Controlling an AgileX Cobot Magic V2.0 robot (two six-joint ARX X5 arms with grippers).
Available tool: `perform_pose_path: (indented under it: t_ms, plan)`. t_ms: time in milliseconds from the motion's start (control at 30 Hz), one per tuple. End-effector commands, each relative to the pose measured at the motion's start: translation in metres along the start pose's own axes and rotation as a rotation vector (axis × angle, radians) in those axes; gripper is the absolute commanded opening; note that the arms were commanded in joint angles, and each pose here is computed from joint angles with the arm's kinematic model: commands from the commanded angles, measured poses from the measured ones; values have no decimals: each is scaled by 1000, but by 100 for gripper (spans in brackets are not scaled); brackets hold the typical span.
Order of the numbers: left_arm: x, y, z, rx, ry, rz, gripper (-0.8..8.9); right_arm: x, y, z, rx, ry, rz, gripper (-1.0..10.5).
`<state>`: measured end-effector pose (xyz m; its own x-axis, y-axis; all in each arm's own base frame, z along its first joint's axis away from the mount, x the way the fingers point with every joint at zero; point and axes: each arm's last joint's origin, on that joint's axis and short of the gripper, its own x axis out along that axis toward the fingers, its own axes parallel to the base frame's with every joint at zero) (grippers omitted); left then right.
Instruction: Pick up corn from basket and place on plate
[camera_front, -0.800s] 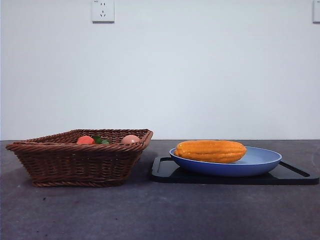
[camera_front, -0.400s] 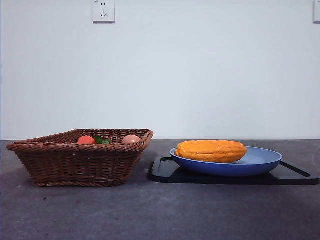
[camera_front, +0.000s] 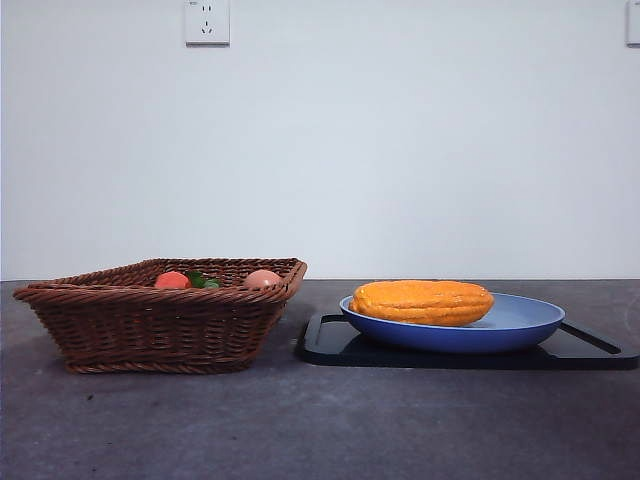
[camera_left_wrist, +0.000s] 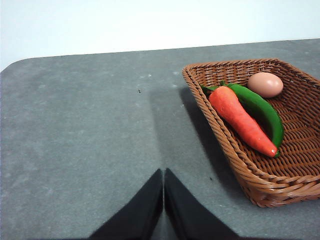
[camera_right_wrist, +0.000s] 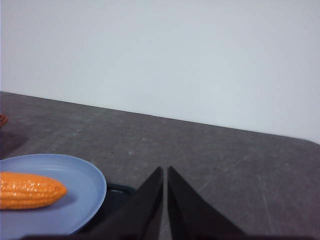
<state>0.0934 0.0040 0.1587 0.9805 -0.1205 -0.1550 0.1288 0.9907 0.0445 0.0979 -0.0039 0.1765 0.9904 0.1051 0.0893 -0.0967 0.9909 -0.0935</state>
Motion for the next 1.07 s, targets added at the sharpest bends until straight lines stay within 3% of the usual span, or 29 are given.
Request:
perform_pose_path:
  t_ms: [33, 467, 1067]
  plan:
    - [2, 0, -9, -18, 34, -1, 8, -1, 0, -3, 30, 13, -4, 3]
    - [2, 0, -9, -18, 34, -1, 8, -4, 2, -22, 72, 212, -10, 3]
    - [2, 0, -9, -18, 34, -1, 8, -3, 1, -19, 65, 177, -12, 3]
